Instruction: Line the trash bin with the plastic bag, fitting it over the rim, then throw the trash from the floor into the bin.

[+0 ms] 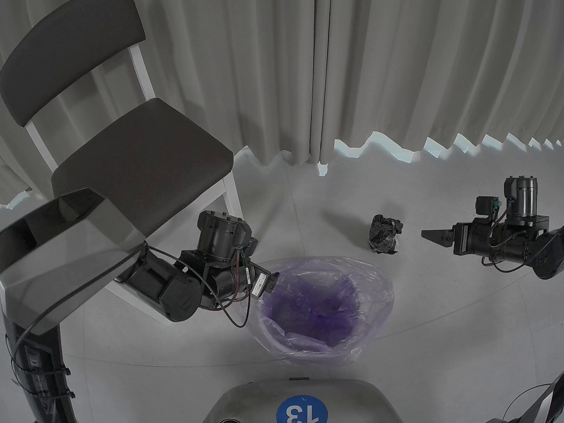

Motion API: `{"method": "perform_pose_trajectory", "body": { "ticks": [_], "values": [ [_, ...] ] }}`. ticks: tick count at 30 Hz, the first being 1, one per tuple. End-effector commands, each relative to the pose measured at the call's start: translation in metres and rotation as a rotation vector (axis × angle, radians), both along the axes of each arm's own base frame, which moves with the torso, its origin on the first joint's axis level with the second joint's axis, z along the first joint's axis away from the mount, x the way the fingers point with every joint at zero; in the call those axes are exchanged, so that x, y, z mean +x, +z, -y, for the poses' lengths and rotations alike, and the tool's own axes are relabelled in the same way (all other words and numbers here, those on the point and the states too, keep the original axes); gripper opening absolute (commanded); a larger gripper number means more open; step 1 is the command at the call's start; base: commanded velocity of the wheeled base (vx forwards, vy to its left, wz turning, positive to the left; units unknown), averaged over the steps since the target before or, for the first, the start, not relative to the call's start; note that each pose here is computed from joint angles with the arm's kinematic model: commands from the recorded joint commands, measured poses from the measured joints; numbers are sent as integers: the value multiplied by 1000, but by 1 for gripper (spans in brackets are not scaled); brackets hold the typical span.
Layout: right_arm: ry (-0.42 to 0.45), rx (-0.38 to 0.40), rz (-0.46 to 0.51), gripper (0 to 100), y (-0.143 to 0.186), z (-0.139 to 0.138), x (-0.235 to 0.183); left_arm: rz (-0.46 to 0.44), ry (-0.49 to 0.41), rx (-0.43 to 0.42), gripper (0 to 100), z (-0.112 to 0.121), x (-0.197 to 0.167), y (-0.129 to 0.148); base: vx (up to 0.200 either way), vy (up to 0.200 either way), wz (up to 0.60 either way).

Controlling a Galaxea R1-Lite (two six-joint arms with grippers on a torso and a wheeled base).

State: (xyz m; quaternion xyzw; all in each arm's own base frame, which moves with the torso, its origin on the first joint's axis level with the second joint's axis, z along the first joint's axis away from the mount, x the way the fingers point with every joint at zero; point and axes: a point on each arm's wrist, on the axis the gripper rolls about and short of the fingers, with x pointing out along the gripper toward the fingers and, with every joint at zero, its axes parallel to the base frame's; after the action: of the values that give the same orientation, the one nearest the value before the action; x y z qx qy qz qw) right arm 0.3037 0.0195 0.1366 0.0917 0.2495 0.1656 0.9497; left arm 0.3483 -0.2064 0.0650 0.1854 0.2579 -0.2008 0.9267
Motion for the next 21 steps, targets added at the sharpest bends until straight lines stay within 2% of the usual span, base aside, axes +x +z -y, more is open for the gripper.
{"method": "perform_pose_trajectory", "body": {
  "ticks": [1, 8, 21],
  "values": [
    [-18, 24, 56, 100, 16, 19, -1, -24, 1, 10, 100, 7, 12, -13, 0, 0, 0],
    [-96, 25, 126, 100, 37, 46, -9, -58, 9, 31, 100, 5, 14, -28, 0, 0, 0],
    [-85, 34, 147, 100, 44, 51, -13, -36, 78, 16, 100, -14, 49, -37, 0, 0, 0]
  ]
}}
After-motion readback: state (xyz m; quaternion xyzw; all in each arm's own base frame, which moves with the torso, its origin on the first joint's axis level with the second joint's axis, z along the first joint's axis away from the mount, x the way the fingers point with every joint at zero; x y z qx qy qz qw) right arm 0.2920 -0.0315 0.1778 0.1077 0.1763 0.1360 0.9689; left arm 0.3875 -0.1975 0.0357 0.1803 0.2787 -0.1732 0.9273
